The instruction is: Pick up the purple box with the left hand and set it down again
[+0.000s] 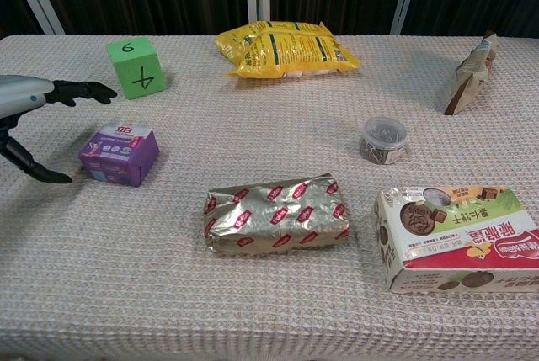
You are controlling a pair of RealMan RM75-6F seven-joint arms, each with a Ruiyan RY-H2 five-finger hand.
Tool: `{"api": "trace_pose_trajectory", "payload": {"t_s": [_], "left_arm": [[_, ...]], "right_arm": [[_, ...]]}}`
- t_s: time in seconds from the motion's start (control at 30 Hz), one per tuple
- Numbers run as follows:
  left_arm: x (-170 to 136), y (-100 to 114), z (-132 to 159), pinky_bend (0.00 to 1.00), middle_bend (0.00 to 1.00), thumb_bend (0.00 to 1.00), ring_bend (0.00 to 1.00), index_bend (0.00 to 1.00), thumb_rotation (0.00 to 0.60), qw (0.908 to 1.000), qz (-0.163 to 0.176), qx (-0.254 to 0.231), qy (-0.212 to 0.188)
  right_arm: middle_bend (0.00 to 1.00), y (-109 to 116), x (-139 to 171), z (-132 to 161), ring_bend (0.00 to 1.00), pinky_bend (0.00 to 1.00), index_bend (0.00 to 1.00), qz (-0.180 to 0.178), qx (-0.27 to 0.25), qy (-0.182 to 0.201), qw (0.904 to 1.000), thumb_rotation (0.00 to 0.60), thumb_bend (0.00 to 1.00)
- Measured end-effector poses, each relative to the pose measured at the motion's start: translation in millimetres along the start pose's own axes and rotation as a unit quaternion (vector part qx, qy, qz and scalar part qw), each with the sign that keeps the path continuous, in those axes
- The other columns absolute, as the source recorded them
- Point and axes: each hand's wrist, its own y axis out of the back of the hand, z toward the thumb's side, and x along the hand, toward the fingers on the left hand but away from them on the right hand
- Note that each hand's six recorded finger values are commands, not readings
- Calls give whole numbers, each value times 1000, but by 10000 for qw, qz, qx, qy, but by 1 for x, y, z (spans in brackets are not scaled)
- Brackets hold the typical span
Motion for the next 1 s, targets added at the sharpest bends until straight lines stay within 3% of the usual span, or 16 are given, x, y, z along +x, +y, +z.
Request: {"api": "trace_pose_trajectory", "payload": {"t_s": [0.13, 0.3, 0.5, 0.73, 1.0], "left_arm": [[1, 2, 2, 174, 133, 5, 92, 101, 543, 10000, 17, -25, -36], [2, 1, 7, 175, 148, 29, 92, 107, 598, 9999, -11, -122, -114], [5, -4, 11, 174, 189, 195, 92, 109, 600, 9996, -152, -149, -172], [5, -3, 10, 173, 281, 279, 92, 112, 600, 9994, -135, -262, -168], [7, -4, 14, 173, 291, 285, 92, 122, 600, 9975, -188, -649, -229]], "right_arm": [[0, -1, -1, 0, 0, 0, 0, 23, 27, -4, 10000, 600, 190], [0, -1, 0, -3, 0, 0, 0, 19, 13, -38, 10000, 600, 189], [0, -2, 2, -7, 0, 0, 0, 9, -29, -91, 10000, 600, 190], [0, -7, 1, -9, 0, 0, 0, 94, -48, -141, 9998, 600, 191], [0, -11, -1, -17, 0, 0, 0, 171, -49, -317, 9993, 600, 193]]}}
